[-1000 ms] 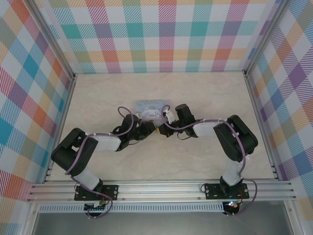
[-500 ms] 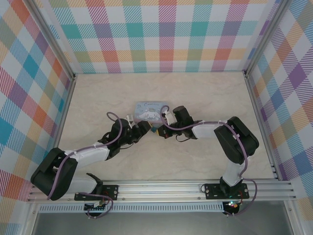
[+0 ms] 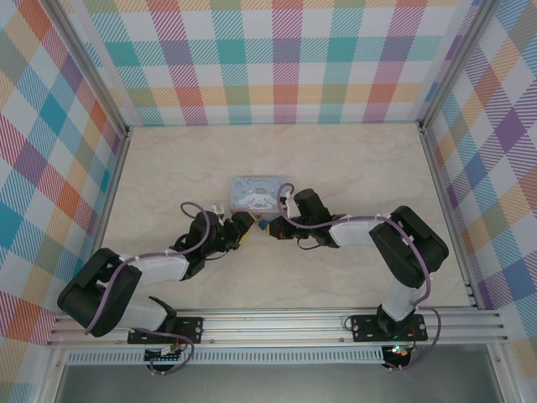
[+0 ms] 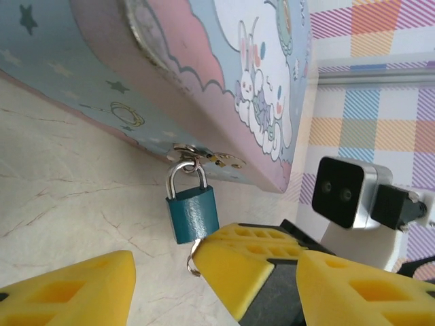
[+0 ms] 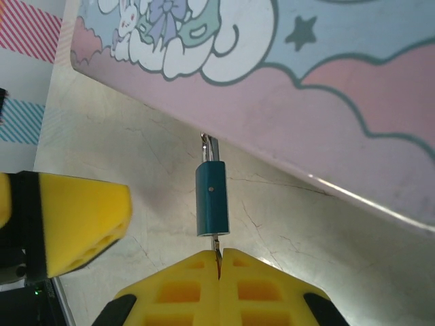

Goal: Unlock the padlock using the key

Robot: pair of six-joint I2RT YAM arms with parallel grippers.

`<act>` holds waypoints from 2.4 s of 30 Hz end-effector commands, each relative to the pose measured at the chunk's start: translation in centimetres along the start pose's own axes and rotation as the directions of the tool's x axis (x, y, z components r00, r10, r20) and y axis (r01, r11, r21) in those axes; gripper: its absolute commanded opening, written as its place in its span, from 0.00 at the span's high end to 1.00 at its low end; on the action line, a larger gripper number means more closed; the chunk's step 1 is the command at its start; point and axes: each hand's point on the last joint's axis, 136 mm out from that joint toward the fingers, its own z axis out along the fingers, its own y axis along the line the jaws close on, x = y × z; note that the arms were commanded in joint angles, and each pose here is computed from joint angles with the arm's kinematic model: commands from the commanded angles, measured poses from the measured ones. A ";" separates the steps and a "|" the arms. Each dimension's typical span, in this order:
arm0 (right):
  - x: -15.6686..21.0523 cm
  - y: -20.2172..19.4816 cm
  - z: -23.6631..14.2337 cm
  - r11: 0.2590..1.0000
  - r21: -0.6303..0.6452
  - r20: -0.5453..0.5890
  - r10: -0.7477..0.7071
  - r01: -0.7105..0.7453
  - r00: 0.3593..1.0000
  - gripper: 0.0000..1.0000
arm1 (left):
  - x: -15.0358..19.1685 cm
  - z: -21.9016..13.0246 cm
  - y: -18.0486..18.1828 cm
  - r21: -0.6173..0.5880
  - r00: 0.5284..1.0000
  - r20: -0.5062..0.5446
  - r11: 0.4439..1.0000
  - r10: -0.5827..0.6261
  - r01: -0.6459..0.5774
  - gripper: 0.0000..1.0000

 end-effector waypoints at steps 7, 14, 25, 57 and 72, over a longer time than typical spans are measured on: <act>-1.0 2.1 0.2 0.998 -0.054 0.054 0.024 -0.021 0.998 1.00 | 0.0 1.3 -1.5 0.073 0.999 -0.014 0.997 -0.029 0.030 0.43; -0.8 2.1 0.6 0.998 -0.061 0.046 0.029 -0.026 0.999 0.99 | 0.2 2.2 -1.2 0.070 0.999 -0.023 0.997 -0.032 0.034 0.49; -0.6 2.2 0.9 0.998 -0.057 0.042 0.035 -0.033 0.999 0.99 | 0.3 3.6 -1.5 0.085 0.999 -0.032 0.996 -0.038 0.041 0.59; -0.2 1.1 -1.7 0.998 0.023 0.044 -0.063 0.062 0.997 0.62 | 0.4 3.7 -1.5 0.047 1.000 -0.016 0.999 -0.003 0.004 1.00; -0.3 0.5 -5.8 0.587 0.361 -0.013 -0.774 0.724 0.634 0.48 | 0.1 2.9 -3.6 0.052 0.999 -0.033 0.998 -0.023 0.025 1.00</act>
